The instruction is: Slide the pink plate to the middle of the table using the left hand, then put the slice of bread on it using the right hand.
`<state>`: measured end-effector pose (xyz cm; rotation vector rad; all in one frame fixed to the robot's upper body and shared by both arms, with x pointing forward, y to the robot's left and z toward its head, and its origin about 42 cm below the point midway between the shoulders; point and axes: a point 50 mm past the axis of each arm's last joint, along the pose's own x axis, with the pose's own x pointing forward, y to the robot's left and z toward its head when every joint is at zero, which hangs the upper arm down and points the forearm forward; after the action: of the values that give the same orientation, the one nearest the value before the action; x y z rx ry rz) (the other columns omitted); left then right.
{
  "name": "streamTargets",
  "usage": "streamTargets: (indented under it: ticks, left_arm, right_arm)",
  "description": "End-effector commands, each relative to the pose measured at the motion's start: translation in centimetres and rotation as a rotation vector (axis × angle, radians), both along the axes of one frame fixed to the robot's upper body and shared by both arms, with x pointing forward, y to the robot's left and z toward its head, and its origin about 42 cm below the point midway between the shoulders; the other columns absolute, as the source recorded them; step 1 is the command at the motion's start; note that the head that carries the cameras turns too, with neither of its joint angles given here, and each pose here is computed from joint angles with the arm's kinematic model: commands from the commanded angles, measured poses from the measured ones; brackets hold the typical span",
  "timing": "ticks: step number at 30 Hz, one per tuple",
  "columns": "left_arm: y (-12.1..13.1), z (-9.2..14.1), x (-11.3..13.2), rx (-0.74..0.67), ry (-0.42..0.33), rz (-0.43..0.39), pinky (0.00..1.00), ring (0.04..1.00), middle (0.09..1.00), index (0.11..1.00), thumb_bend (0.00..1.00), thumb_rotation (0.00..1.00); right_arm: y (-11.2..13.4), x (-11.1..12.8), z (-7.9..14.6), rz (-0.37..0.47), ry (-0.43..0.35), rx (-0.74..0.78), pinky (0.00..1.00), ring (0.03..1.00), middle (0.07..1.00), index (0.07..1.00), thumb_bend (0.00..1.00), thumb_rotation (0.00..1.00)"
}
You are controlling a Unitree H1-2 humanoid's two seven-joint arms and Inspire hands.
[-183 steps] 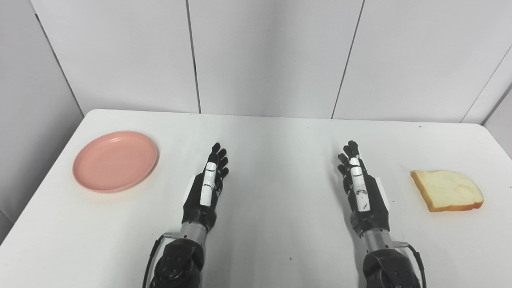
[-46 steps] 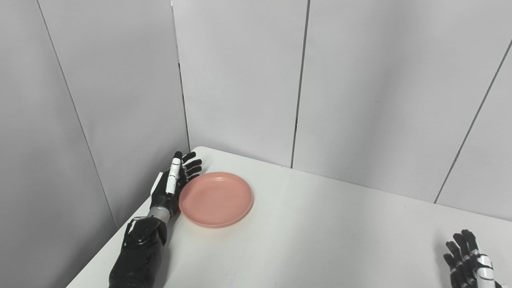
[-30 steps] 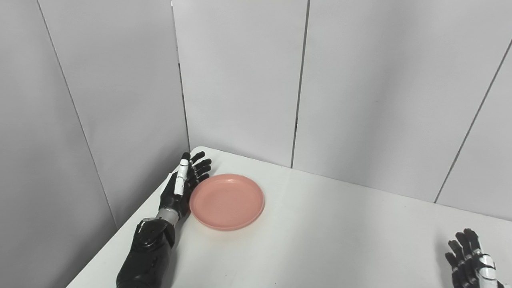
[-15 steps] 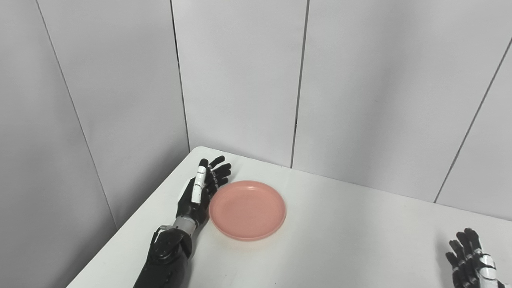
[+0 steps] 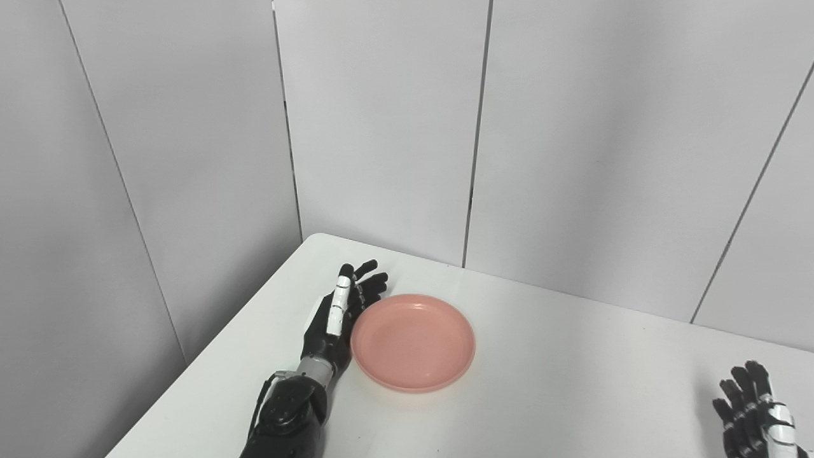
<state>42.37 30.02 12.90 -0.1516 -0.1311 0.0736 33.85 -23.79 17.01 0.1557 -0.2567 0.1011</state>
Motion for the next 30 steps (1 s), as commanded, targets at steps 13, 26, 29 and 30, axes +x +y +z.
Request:
streamTargets:
  ticks: [13, 26, 29, 30]
  left_arm:
    - [-1.9, 1.5, 0.3, 0.013, -0.031, -0.054, 0.93, 0.865, 0.807, 0.831, 0.79, 1.00]
    - [-4.9, 1.8, -0.2, -0.027, -0.011, -0.118, 0.91, 0.861, 0.809, 0.825, 0.77, 1.00]
    - [-5.5, 1.7, -0.3, -0.026, -0.011, -0.135, 0.93, 0.868, 0.815, 0.833, 0.78, 1.00]
    - [-5.8, 1.7, -0.3, -0.032, -0.013, -0.143, 0.93, 0.868, 0.817, 0.835, 0.78, 1.00]
  right_arm:
    - [0.9, -0.1, 2.5, 0.005, -0.059, 0.004, 1.00, 1.000, 0.998, 1.000, 0.63, 0.98]
    - [1.7, -0.2, 2.6, -0.017, -0.065, -0.031, 1.00, 0.979, 0.985, 0.990, 0.67, 0.99]
    - [1.9, -0.1, 2.5, -0.018, -0.068, -0.028, 1.00, 0.974, 0.980, 0.983, 0.69, 0.97]
    - [2.0, -0.1, 2.4, -0.017, -0.066, -0.025, 1.00, 0.970, 0.977, 0.980, 0.69, 0.97]
